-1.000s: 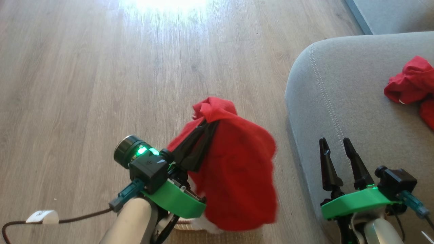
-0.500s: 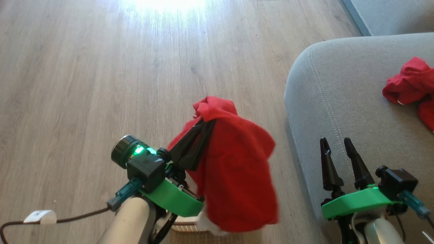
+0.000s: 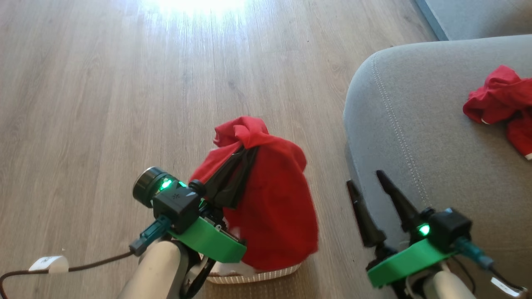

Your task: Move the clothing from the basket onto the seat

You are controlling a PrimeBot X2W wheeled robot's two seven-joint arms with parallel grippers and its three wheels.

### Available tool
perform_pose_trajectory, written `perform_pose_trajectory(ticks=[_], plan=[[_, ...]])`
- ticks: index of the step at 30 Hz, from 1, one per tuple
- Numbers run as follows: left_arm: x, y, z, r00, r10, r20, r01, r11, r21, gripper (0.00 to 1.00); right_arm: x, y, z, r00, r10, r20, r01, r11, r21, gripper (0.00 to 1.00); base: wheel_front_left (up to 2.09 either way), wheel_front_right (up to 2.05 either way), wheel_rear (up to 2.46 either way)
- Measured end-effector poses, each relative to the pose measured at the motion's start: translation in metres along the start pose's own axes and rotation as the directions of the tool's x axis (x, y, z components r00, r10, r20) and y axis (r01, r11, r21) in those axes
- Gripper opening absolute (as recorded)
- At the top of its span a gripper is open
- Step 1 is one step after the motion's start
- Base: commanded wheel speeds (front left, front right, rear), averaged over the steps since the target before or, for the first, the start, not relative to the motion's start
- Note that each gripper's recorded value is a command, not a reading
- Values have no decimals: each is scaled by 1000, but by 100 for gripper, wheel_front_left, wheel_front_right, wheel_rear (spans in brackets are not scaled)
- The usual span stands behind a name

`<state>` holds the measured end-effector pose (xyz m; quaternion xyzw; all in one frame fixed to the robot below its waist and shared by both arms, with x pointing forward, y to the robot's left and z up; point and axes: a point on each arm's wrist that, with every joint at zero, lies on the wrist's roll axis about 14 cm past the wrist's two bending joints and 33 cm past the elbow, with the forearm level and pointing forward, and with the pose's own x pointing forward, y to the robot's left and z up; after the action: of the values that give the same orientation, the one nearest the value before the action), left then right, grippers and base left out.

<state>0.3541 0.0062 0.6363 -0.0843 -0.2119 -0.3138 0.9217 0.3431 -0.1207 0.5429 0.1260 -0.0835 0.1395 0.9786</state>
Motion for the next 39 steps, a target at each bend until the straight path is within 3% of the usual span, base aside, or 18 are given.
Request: perform_pose_trajectory(ticks=[7,17,31,39], plan=[[0,-1,-3,1000,-6,-9,6,1000,1,0,-13,36,-16,978,191,-89,-197,978,-70,100,0,0,0],[-2,-17,-7,998,-59,-26,59,998,-3,0,-12,54,-19,949,292,-122,-303,950,-78,100,0,0,0],[-10,-51,-10,984,-173,-47,174,985,17,0,-9,64,-39,909,361,-207,-385,919,-86,100,0,0,0],[-13,-65,-11,975,-217,-52,218,976,13,0,-6,74,-48,874,416,-251,-453,885,-109,100,0,0,0]])
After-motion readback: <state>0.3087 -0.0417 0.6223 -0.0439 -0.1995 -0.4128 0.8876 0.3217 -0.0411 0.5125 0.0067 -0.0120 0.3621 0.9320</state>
